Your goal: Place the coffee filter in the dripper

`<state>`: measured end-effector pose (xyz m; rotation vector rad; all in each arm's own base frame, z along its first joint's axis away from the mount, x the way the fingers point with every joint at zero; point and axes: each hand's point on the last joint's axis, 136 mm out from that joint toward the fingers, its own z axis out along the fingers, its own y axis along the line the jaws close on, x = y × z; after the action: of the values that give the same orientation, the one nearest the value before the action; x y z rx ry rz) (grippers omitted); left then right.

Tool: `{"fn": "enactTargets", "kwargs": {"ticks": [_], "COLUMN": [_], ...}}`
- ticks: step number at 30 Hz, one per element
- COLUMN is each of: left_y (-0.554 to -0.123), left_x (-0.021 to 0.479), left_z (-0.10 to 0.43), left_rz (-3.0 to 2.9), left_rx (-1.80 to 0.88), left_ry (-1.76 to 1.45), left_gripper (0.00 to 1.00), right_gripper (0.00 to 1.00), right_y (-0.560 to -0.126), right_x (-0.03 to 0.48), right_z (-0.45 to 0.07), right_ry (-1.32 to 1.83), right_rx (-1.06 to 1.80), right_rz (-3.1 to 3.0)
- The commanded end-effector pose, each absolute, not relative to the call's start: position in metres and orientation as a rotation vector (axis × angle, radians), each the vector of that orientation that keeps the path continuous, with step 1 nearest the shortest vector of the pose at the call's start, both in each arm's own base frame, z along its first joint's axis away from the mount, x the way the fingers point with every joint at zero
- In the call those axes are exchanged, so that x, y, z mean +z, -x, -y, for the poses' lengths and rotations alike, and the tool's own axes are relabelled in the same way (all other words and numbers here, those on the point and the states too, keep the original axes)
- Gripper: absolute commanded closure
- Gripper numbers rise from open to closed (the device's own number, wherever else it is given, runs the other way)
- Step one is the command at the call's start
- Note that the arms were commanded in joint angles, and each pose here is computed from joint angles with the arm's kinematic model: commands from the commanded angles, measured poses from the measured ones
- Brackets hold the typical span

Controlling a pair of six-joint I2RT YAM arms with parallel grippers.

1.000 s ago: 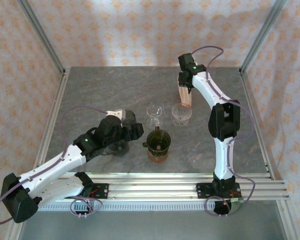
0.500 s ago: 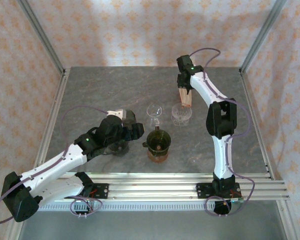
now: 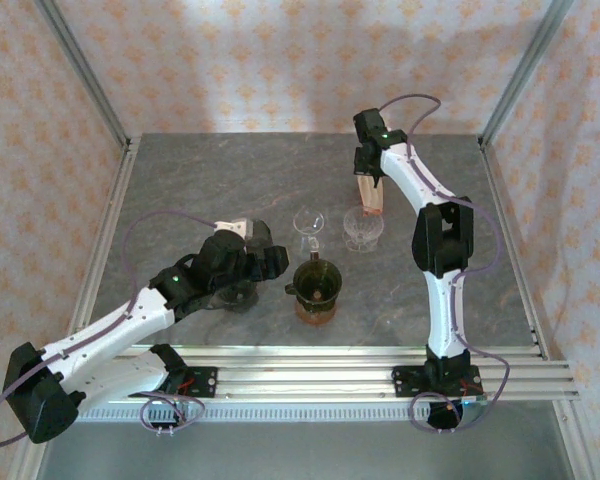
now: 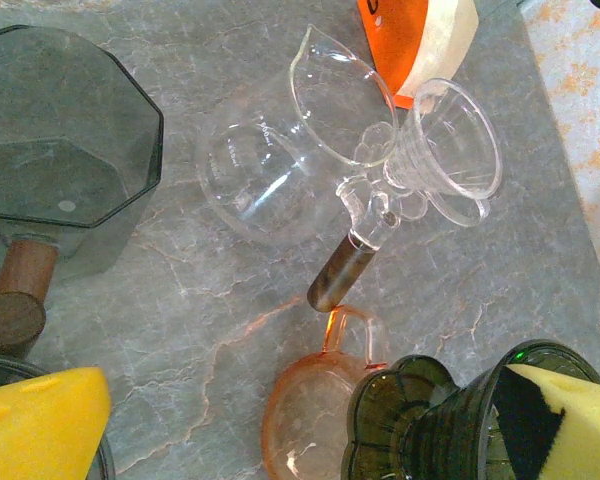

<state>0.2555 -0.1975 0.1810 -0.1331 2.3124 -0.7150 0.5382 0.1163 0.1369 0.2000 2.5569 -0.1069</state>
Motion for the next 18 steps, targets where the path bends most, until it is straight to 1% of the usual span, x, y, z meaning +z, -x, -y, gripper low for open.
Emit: {"fn": "enactTargets", "kwargs": {"ticks": [1,3,7,18], "left_y": [-0.26,-0.26,-0.26,-0.259], "left_x": [0.195,0.194,0.192,0.197], "left_z": [0.203,0.203,0.203,0.203], "left_rz": [-2.272,-2.272,-2.276,-2.265], "left_rx": [-0.733,-0.732,-0.733,-0.756], "left_ry": [0.116,0.115,0.12,0.13], "left_gripper": [0.01,0.01,0.01,0.01], "right_gripper": [0.96,1.0,1.0,1.0], "right_y": [-0.54,-0.54,-0.537,-0.523], "right_x": [0.15,0.153,0.154,0.185], "right_z": [-0.109,-0.11,-0.109,-0.105], "right_ry": [-0.207,-0.204,-0.205,-0.226], "right_rx": [-0.143,-0.132,-0.139,-0.115], "right_rz": [-2.529,-2.527,-2.527,-2.467]}}
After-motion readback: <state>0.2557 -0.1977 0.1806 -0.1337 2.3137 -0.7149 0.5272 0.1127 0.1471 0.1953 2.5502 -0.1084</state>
